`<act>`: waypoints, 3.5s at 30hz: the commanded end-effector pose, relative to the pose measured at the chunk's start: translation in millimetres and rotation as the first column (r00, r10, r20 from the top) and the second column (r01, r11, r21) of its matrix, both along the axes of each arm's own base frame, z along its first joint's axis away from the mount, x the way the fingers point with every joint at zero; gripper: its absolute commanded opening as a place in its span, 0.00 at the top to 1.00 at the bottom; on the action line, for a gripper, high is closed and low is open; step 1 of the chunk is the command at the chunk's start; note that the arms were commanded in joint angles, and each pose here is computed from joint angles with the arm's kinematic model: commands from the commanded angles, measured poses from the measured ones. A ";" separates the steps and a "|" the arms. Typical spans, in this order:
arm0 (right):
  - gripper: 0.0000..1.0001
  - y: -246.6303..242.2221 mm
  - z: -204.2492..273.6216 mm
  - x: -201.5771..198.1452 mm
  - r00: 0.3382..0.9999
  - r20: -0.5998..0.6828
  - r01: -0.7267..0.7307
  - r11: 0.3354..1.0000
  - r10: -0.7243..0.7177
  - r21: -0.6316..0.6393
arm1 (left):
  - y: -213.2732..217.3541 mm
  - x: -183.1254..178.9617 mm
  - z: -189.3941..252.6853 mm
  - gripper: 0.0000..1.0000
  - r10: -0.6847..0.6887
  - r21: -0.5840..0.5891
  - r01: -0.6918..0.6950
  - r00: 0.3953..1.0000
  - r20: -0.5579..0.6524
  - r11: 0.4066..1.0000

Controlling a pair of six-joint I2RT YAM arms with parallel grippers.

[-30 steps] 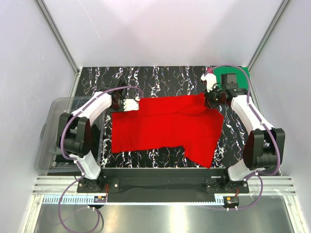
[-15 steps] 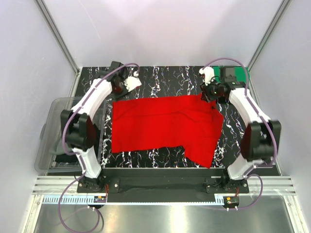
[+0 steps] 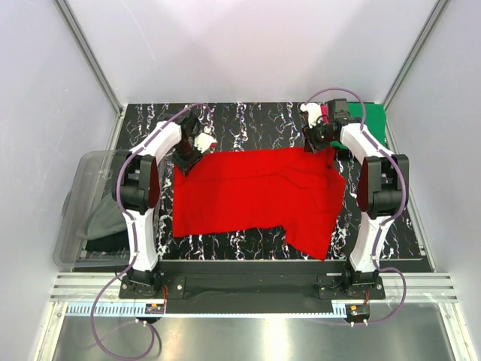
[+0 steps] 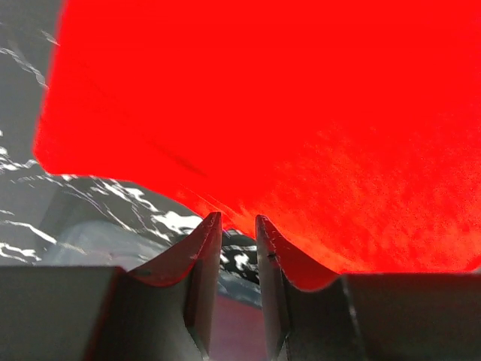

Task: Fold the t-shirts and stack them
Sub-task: Fold the tshirt

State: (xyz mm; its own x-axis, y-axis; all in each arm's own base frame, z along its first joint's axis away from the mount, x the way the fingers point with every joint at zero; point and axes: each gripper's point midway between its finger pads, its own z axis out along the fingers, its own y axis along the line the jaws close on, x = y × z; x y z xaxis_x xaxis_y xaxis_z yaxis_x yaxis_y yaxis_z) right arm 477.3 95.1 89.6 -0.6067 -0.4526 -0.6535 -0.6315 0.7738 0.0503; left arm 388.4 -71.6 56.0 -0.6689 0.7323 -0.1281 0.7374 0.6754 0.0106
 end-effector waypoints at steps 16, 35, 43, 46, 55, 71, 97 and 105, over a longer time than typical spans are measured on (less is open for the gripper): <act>0.64 -18.8 -53.6 18.1 0.995 -0.083 0.048 0.989 -0.060 -0.137 | 33.0 47.2 -32.8 0.71 0.057 0.063 -0.058 0.998 0.018 0.996; 0.65 -38.8 -95.1 39.2 0.982 -0.117 0.111 0.956 -0.147 -0.270 | 85.9 90.0 -24.4 0.75 0.138 0.213 -0.176 0.974 0.179 0.961; 0.65 -32.8 -43.7 47.8 0.991 -0.028 0.120 0.968 -0.130 -0.221 | 71.4 101.5 21.7 0.73 0.157 0.121 -0.197 0.947 0.281 0.973; 0.65 -28.2 2.3 46.0 0.992 0.051 0.120 0.975 -0.112 -0.187 | 47.7 104.3 61.9 0.69 0.120 0.054 -0.149 0.927 0.356 0.987; 0.62 -29.6 59.8 36.8 0.976 0.181 0.145 0.978 -0.117 -0.152 | 1.7 91.2 109.6 0.64 -0.007 0.052 -0.019 0.892 0.453 0.998; 0.63 33.5 39.4 -64.1 0.952 0.091 -0.276 0.949 0.292 -0.149 | -16.9 -29.9 41.6 0.65 -0.074 -0.021 0.079 0.981 0.180 0.997; 0.71 79.4 -51.5 -76.2 0.911 -0.133 -0.409 0.897 0.390 -0.170 | -15.4 -88.0 -22.6 0.69 -0.042 -0.043 0.040 0.998 -0.055 0.998; 0.71 64.6 -68.3 -62.6 0.928 -0.134 -0.370 0.894 0.346 -0.251 | -14.6 -82.8 -24.4 0.69 -0.035 -0.036 0.033 0.998 -0.054 0.999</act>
